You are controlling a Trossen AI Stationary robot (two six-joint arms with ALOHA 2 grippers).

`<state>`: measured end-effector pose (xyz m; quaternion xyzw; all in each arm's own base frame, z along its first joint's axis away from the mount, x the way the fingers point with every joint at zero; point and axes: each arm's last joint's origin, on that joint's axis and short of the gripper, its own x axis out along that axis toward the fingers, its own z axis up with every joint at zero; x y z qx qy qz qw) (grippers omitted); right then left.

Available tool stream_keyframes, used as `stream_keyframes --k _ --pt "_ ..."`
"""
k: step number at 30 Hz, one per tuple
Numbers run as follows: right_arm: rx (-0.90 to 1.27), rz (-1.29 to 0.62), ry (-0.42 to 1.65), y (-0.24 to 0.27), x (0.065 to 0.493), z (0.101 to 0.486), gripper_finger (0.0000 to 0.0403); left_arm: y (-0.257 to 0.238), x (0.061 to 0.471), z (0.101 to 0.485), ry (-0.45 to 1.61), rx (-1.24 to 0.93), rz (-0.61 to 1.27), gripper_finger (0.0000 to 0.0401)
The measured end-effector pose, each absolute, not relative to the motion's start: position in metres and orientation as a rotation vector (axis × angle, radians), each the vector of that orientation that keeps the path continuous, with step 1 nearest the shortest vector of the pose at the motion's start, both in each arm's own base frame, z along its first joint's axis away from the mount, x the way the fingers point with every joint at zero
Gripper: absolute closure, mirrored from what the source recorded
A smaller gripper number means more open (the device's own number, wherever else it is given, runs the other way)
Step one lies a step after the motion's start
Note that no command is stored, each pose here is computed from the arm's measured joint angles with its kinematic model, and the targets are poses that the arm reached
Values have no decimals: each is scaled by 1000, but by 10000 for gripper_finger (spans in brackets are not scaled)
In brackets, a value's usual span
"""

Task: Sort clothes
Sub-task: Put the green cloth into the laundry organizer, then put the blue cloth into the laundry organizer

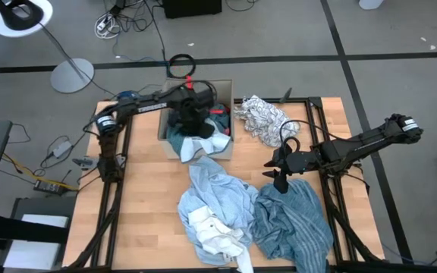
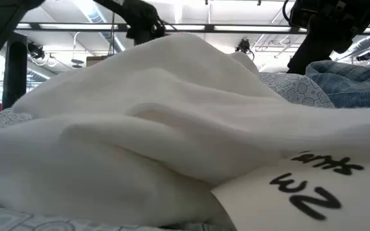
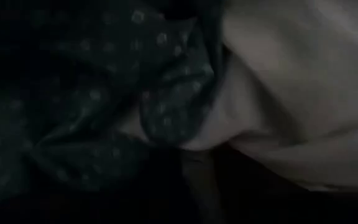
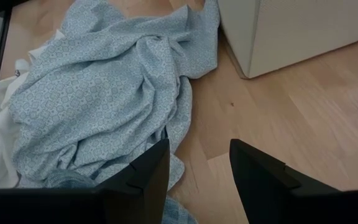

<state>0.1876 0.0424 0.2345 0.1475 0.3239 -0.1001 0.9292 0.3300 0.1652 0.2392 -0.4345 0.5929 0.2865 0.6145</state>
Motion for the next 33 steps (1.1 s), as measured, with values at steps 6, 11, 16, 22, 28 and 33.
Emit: stream_keyframes --k 6,11,16,22,28,33 --pt "303 -205 664 42 188 234 234 174 341 199 1470 -997 679 302" --pt "302 -205 664 42 188 234 234 181 349 171 1514 -895 743 302" --pt "302 -205 664 42 188 234 234 182 348 172 1519 -866 733 302" --pt "302 -205 664 42 188 234 234 187 345 211 1432 -748 837 302" --pt "302 -205 664 42 188 234 234 188 341 263 1277 -613 948 302" --pt "301 -205 664 42 188 234 234 177 333 312 1128 -491 993 302"
